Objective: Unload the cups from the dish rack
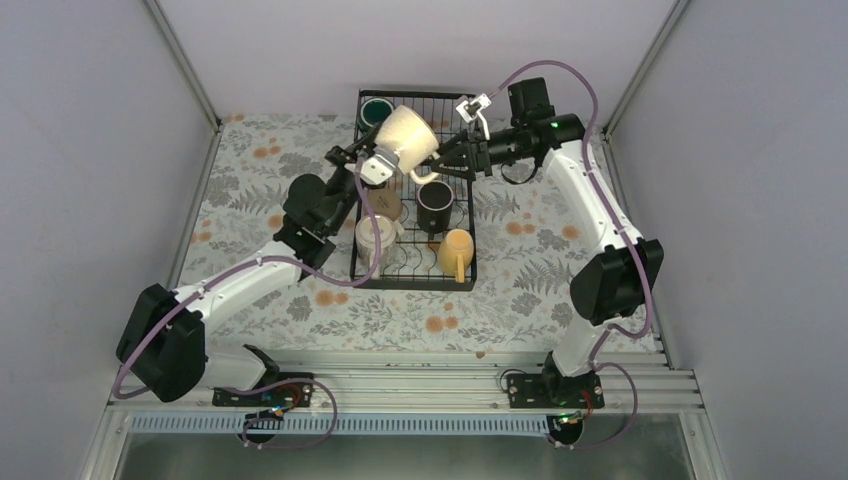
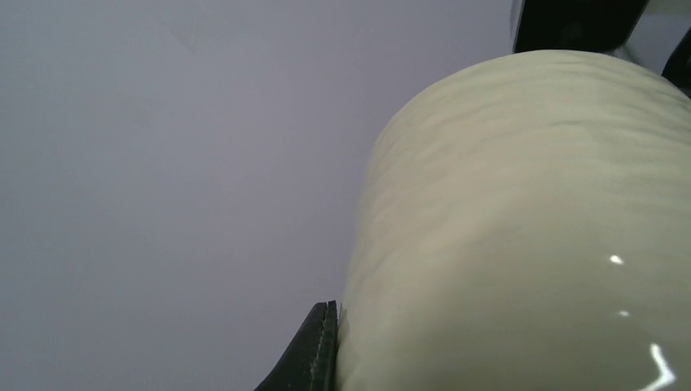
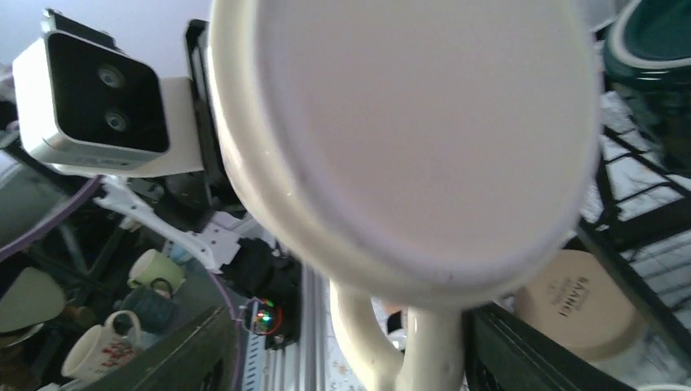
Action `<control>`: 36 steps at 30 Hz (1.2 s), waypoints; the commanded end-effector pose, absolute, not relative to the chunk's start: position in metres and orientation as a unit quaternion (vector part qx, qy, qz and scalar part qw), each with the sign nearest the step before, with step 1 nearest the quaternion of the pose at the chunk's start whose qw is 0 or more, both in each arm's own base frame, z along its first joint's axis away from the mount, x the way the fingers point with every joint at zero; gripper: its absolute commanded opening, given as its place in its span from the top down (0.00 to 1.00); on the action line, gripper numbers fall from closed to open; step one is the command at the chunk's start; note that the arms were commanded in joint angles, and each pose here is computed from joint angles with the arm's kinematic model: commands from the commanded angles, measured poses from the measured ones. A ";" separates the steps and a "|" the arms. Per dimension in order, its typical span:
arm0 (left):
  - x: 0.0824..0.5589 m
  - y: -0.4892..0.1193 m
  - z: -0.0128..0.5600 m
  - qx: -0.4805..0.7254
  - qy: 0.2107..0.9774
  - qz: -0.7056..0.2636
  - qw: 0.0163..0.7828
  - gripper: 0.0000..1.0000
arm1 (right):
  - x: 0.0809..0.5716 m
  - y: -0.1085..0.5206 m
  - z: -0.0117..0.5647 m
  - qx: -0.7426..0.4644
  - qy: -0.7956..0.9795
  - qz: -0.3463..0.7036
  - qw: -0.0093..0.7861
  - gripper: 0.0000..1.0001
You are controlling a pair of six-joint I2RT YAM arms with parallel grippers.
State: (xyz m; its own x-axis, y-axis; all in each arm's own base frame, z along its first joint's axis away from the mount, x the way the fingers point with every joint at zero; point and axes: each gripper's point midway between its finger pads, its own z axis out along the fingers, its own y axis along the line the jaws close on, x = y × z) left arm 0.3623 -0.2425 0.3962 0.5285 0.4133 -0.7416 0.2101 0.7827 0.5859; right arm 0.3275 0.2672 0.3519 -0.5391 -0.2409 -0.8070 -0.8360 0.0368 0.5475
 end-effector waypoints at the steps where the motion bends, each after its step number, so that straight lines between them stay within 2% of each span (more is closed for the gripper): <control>1: 0.354 -0.197 0.470 0.246 0.454 0.095 0.851 0.98 | 0.347 0.265 0.352 -0.427 0.695 0.484 0.318 0.27; 8: 0.374 -0.136 0.497 0.239 0.516 0.148 0.809 0.98 | 0.386 0.244 0.352 -0.439 0.743 0.294 0.411 0.24; 14: 0.403 -0.063 0.489 0.245 0.612 0.183 0.729 0.98 | 0.401 0.246 0.365 -0.468 0.743 0.244 0.412 0.25; 18: 0.424 -0.020 0.460 0.275 0.678 0.175 0.659 0.98 | 0.399 0.264 0.361 -0.512 0.730 0.200 0.406 0.26; 22: 0.440 0.004 0.413 0.321 0.741 0.168 0.565 0.98 | 0.413 0.274 0.344 -0.534 0.731 0.120 0.408 0.29; 25: 0.453 0.019 0.374 0.344 0.782 0.165 0.493 0.98 | 0.421 0.282 0.339 -0.543 0.724 0.098 0.415 0.30; 36: 0.478 0.072 0.308 0.357 0.855 0.169 0.336 0.98 | 0.448 0.306 0.334 -0.542 0.709 0.045 0.449 0.30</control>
